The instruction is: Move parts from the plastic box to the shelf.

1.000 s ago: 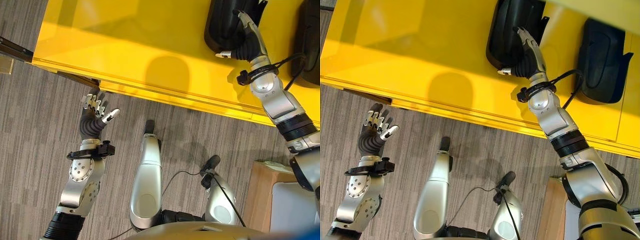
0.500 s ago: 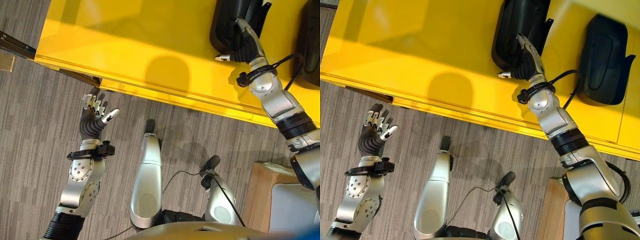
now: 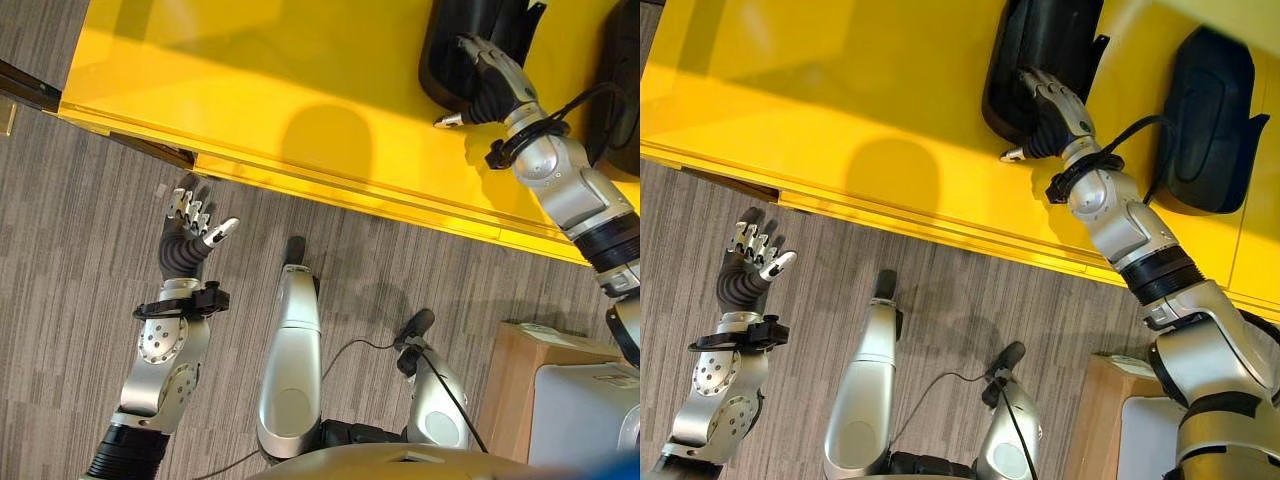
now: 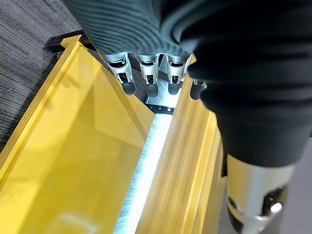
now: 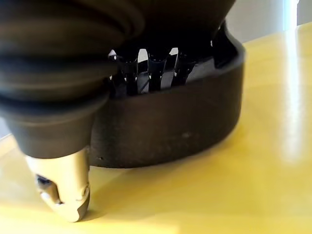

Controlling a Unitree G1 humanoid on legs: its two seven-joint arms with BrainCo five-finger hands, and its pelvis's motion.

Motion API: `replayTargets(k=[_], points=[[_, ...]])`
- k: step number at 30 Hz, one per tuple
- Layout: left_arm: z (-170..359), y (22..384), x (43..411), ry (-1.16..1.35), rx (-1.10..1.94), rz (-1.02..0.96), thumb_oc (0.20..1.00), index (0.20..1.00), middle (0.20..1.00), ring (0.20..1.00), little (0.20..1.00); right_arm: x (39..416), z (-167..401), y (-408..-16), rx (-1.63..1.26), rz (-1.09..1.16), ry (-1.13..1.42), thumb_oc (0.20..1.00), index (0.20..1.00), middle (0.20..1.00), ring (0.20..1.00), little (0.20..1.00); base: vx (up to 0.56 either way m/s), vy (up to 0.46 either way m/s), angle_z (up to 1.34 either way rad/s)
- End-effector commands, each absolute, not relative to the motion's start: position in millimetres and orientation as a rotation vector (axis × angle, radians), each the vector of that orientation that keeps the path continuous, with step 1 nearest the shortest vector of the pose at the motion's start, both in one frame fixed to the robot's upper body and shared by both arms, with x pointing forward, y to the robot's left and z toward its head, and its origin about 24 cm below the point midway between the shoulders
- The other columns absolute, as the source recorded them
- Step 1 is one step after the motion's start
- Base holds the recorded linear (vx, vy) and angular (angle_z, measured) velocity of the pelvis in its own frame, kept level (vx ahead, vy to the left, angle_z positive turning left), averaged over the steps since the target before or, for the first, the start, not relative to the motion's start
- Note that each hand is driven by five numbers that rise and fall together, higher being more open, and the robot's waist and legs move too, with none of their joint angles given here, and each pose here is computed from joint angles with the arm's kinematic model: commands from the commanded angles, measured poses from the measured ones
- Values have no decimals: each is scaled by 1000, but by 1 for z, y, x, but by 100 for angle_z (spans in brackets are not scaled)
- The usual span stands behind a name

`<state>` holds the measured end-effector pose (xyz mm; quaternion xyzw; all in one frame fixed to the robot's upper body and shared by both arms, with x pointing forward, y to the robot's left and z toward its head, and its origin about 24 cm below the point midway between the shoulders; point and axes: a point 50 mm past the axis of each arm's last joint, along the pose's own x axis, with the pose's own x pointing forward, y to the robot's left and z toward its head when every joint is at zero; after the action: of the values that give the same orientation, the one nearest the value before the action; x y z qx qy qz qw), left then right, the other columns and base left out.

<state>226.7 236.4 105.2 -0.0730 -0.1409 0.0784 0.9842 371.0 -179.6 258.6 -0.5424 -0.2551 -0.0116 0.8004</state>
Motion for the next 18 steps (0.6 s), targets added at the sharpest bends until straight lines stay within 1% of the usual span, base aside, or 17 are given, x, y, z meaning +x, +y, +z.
replayTargets(k=[1, 18], points=[[119, 232, 223, -367, -132, 127, 1000, 1000, 1000, 1000, 1000, 373, 272, -184, -1222, -64, -567, 1000, 1000, 1000, 1000, 1000, 0, 0, 0], [120, 232, 224, -370, -146, 131, 1000, 1000, 1000, 1000, 1000, 376, 259, -167, -1155, -17, -560, 1000, 1000, 1000, 1000, 1000, -7, 7, -2]])
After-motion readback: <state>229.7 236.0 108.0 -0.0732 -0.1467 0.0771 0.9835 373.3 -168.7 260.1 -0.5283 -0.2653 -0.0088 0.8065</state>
